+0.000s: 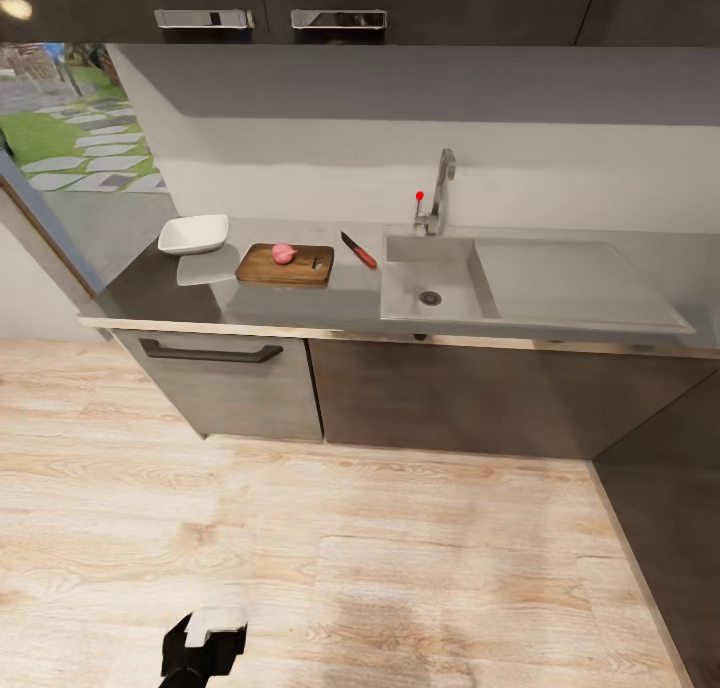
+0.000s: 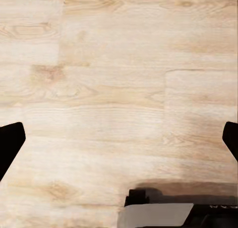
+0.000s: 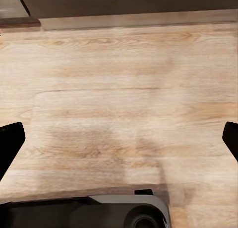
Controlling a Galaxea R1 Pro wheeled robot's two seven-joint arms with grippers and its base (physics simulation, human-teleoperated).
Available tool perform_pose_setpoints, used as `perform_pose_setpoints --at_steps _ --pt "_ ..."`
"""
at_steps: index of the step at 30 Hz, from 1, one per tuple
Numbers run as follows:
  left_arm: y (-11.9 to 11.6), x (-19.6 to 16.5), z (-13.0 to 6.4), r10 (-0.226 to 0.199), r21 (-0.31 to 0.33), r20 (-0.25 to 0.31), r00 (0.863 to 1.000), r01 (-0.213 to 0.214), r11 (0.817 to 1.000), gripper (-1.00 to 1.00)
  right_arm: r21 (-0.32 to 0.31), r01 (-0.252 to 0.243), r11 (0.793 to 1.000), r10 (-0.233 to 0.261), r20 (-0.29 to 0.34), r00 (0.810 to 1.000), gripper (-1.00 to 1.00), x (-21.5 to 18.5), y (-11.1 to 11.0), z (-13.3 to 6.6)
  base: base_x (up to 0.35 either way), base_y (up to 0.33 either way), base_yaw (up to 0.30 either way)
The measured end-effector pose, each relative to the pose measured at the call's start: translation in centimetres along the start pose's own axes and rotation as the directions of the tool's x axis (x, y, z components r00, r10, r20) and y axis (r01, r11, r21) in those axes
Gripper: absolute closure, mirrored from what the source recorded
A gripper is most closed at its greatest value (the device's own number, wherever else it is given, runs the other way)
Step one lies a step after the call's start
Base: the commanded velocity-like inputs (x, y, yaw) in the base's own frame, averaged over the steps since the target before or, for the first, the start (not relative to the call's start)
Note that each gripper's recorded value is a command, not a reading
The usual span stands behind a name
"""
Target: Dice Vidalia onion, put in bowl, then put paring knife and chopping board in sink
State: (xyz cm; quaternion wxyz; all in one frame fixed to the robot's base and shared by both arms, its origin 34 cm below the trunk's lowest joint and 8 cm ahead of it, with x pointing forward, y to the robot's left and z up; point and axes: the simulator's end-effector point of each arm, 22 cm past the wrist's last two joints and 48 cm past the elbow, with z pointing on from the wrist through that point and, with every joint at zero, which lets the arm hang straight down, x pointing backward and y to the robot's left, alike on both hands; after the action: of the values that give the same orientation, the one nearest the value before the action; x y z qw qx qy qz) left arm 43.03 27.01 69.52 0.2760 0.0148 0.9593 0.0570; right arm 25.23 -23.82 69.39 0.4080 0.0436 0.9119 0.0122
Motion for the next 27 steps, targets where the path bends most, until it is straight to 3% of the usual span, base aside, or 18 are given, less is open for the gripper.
perform_pose_setpoints --at_steps 2,5,7,9,15,20,27 --pt "0.0 1.3 0.1 -0.010 0.007 -0.024 1.000 0.010 1.000 -1.00 0.001 0.004 1.000 -0.004 0.001 1.000 -1.00 -0.1 -0.2 0.0 0.000 0.000 0.000" --pt "-0.7 5.3 0.1 -0.053 0.054 -0.096 0.994 0.058 0.997 -1.00 0.007 0.009 1.000 -0.009 0.004 1.000 -1.00 -0.3 -0.8 0.2 0.000 0.000 0.000" --pt "-0.8 6.9 0.0 -0.057 0.064 -0.121 0.991 0.065 0.996 -1.00 0.012 0.012 1.000 -0.012 -0.002 1.000 -1.00 -0.3 -1.2 0.4 0.000 0.000 0.000" --pt "-0.5 10.8 -0.4 -0.052 0.062 -0.191 0.980 0.065 0.996 -1.00 0.015 0.016 1.000 -0.016 -0.026 1.000 -1.00 -0.4 -1.8 1.3 0.000 0.000 0.000" --pt "0.1 13.9 -1.0 -0.048 0.050 -0.234 0.971 0.061 0.997 -1.00 0.015 0.015 1.000 -0.014 -0.048 0.999 -1.00 -0.2 -1.9 1.7 0.000 0.000 0.000" --pt "0.5 17.3 -2.0 -0.045 0.038 -0.301 0.953 0.059 0.998 -1.00 0.044 -0.010 0.999 0.012 -0.042 0.999 -1.00 -0.3 -2.3 1.6 0.000 0.000 0.000" --pt "0.5 17.9 -2.2 -0.044 0.036 -0.311 0.949 0.058 0.998 -1.00 0.096 -0.042 0.995 0.045 -0.030 0.999 -1.00 -0.5 -3.6 1.6 0.000 0.000 0.000"
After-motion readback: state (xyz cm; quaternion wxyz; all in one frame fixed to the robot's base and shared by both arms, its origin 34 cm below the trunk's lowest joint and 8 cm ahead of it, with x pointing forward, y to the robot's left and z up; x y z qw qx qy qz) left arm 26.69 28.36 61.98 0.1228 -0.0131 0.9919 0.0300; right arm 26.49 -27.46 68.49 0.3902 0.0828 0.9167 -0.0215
